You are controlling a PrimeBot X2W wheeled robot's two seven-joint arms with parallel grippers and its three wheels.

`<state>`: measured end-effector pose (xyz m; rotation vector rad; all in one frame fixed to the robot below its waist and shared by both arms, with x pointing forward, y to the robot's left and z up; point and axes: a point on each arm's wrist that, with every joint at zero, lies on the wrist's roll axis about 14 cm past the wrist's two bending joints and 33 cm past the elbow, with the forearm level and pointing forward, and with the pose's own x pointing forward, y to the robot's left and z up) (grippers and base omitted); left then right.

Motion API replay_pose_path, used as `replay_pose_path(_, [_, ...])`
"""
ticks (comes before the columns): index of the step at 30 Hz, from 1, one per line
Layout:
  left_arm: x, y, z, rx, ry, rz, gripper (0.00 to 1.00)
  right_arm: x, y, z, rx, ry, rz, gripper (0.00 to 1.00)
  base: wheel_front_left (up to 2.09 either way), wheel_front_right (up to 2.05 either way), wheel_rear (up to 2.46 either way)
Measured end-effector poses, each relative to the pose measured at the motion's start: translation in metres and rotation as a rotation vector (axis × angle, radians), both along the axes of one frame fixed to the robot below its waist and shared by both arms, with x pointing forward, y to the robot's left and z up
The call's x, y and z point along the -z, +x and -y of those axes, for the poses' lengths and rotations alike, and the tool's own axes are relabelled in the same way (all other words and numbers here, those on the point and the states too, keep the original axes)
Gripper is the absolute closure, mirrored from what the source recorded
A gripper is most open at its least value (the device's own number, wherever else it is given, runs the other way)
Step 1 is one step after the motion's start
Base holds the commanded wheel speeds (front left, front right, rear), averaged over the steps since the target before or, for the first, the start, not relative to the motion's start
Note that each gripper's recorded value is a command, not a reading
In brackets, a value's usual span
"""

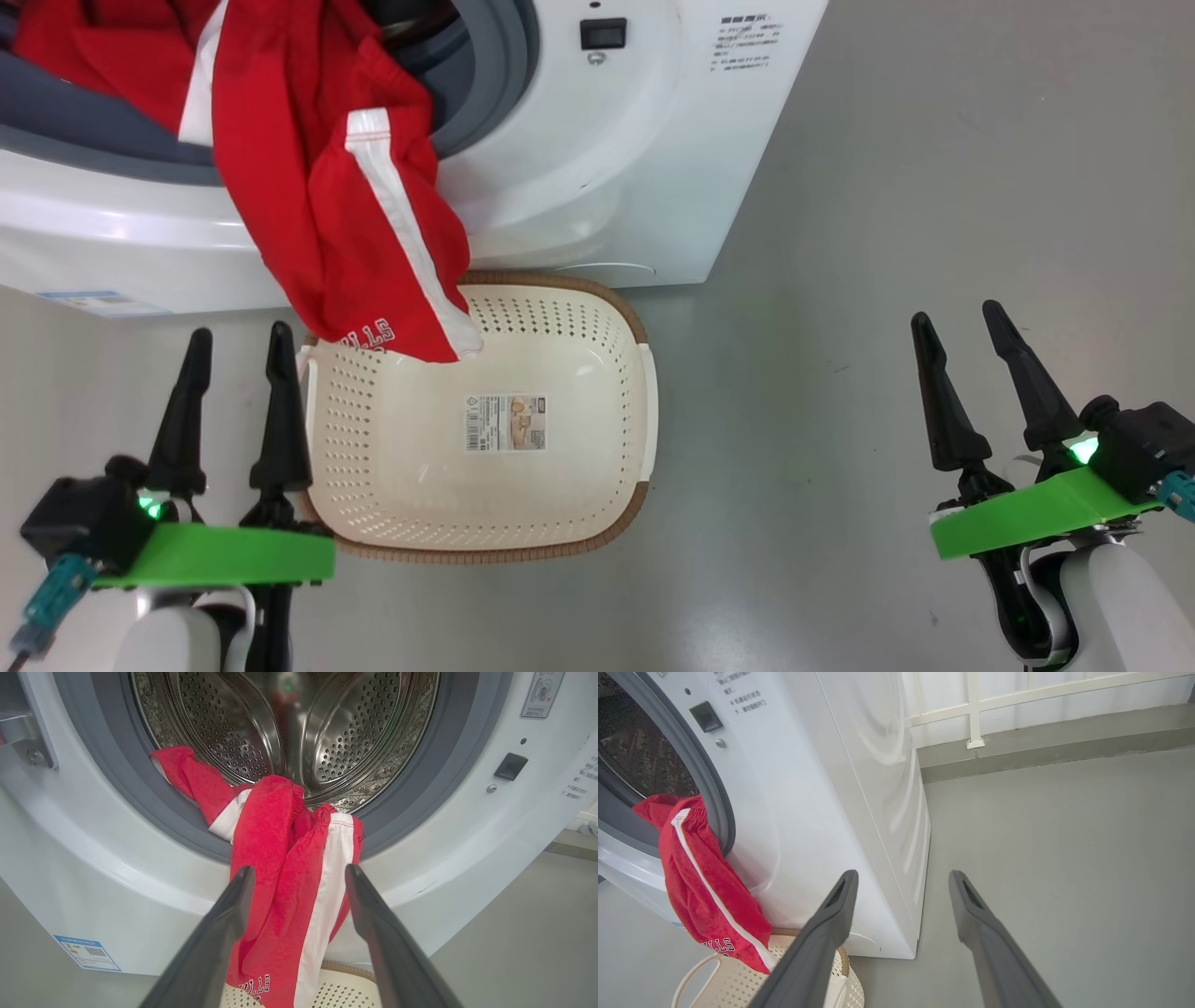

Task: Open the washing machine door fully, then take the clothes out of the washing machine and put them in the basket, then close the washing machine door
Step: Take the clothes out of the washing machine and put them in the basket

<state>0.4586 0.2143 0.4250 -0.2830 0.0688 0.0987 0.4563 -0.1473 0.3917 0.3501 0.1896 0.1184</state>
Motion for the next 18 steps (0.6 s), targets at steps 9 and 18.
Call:
replay_pose_path(9, [-0.0036,-0.0084,-0.0001,0.000,0.005,0.009,0.00,0.0027,-0.0032,0.0056,0.015,-0.005,-0.010,0.00,0.00,0.00,0.00])
replay_pose_path(18, [-0.0024,-0.0043,0.0021,0.004,-0.007,0.012,0.00,0.0063,-0.0035,0.0080,0.023,-0.006,-0.019,0.00,0.00,0.00,0.00])
